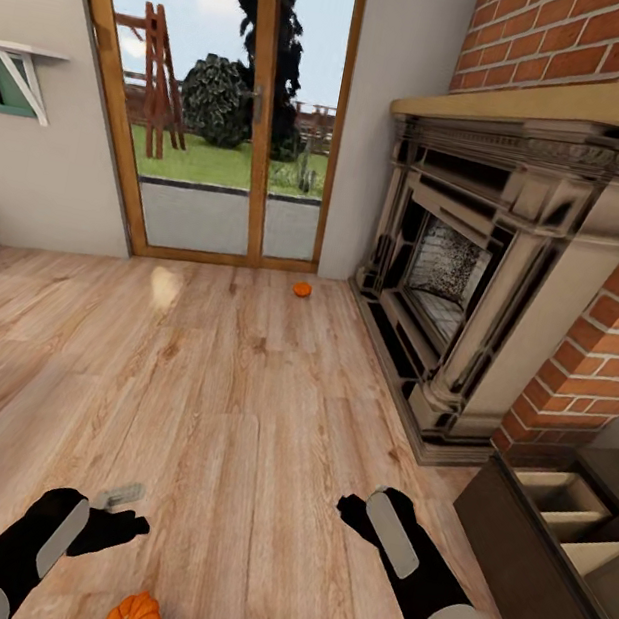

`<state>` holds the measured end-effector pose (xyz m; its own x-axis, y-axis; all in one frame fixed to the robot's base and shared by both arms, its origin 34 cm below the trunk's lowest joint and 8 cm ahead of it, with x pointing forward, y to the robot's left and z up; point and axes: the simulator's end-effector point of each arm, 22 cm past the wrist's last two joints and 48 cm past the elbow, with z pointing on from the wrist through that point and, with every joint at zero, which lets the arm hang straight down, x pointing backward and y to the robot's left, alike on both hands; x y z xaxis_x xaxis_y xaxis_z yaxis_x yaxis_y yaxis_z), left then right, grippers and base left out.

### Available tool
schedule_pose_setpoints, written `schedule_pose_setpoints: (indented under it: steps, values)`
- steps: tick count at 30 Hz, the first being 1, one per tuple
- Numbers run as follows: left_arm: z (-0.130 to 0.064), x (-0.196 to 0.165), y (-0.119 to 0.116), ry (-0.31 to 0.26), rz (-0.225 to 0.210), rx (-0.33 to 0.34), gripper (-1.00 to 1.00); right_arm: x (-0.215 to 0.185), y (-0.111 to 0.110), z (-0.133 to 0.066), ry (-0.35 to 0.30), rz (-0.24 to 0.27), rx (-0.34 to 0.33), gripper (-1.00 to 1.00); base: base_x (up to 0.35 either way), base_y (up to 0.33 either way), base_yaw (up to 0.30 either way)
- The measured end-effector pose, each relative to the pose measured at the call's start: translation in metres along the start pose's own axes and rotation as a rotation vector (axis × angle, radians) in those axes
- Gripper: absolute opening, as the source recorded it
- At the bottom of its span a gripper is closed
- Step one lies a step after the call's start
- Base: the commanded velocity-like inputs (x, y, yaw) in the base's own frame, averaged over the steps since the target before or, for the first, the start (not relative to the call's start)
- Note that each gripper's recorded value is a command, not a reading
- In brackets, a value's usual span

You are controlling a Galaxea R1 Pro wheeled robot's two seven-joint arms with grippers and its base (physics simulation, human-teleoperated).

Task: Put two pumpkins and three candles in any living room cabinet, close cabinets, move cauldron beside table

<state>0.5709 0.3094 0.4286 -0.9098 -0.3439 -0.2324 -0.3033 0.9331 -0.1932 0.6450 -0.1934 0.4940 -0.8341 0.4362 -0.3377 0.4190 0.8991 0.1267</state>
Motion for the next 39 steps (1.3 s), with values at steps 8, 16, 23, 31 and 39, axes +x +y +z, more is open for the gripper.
schedule_pose_setpoints:
  steps: [8,16,23,31,39]
  values:
    - [-0.006,-0.010,0.024,-0.020,-0.046,-0.022,1.00,-0.010,0.001,-0.007,-0.053,-0.093,0.066,1.00,0.000,0.000,0.034]
    - [-0.007,-0.013,0.032,-0.027,-0.048,-0.032,1.00,-0.008,0.006,-0.008,-0.056,-0.103,0.066,1.00,0.016,-0.021,0.184]
    - [-0.007,-0.016,0.032,-0.041,-0.049,-0.032,1.00,-0.008,0.006,-0.008,-0.056,-0.104,0.066,1.00,0.130,-0.201,0.043]
    - [-0.008,-0.017,0.033,-0.043,-0.049,-0.034,1.00,-0.006,0.008,-0.008,-0.054,-0.106,0.064,1.00,0.189,-0.187,0.220]
    - [-0.009,-0.020,0.038,-0.050,-0.089,-0.027,1.00,0.000,0.018,-0.009,-0.066,-0.172,0.062,1.00,0.032,-0.028,0.022]
